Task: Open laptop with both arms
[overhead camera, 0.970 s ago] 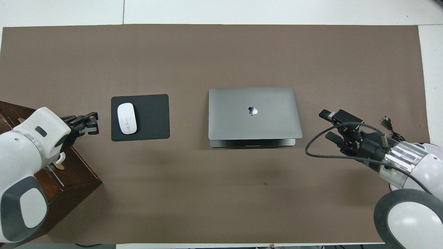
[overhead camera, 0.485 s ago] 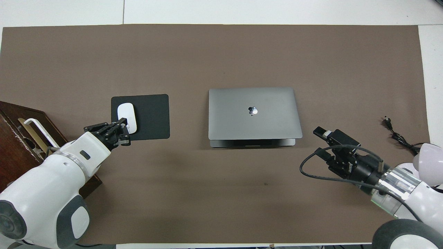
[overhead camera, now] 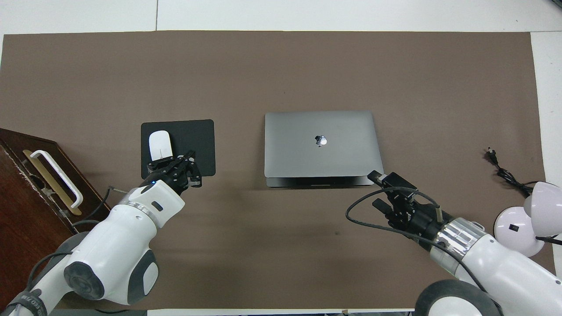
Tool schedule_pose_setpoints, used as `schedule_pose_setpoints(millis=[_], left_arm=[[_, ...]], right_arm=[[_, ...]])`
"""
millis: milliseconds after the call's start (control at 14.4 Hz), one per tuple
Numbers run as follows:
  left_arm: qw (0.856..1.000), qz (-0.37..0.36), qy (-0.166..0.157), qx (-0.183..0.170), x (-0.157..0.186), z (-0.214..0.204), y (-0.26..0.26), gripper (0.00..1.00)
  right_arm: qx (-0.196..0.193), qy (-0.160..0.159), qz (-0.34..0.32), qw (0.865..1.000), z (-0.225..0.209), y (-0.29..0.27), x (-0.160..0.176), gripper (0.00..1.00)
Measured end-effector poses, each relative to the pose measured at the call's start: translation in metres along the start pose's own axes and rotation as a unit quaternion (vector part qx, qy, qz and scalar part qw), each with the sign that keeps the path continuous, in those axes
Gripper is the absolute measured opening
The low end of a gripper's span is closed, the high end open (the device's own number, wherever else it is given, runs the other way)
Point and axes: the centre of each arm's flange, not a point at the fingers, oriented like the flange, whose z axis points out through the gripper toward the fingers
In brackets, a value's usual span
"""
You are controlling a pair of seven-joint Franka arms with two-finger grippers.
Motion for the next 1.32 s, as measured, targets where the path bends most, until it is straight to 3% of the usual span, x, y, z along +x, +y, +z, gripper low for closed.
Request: schedule_pose_setpoints(millis=[277,485,832,1317], left_arm=[[1.0,-0.001,0.024,-0.017,-0.013,0.015,0.027,0.01],[0.999,-0.006,0.024,-0.029,-0.022,0.021,0.044,0.01],[0.998,-0.054,0.008,-0.043,-0.039,0.023,0.081,0.01],[0.998,-0.041,-0.011,-0.047,-0.054,0.045,0.103,0.01]], right_arm=[[-0.033,0.014,0.011,0.999,0.038,0.022,-0.015,1.0],[-0.048,0.019,0.014,0.999,0.055,0.026,-0.016,1.0],[-0.06,0.017,0.009,0.998,0.071,0.031,-0.012,1.0],[-0.07,0.011,0.001,0.998,0.097,0.034,-0.007,1.0]])
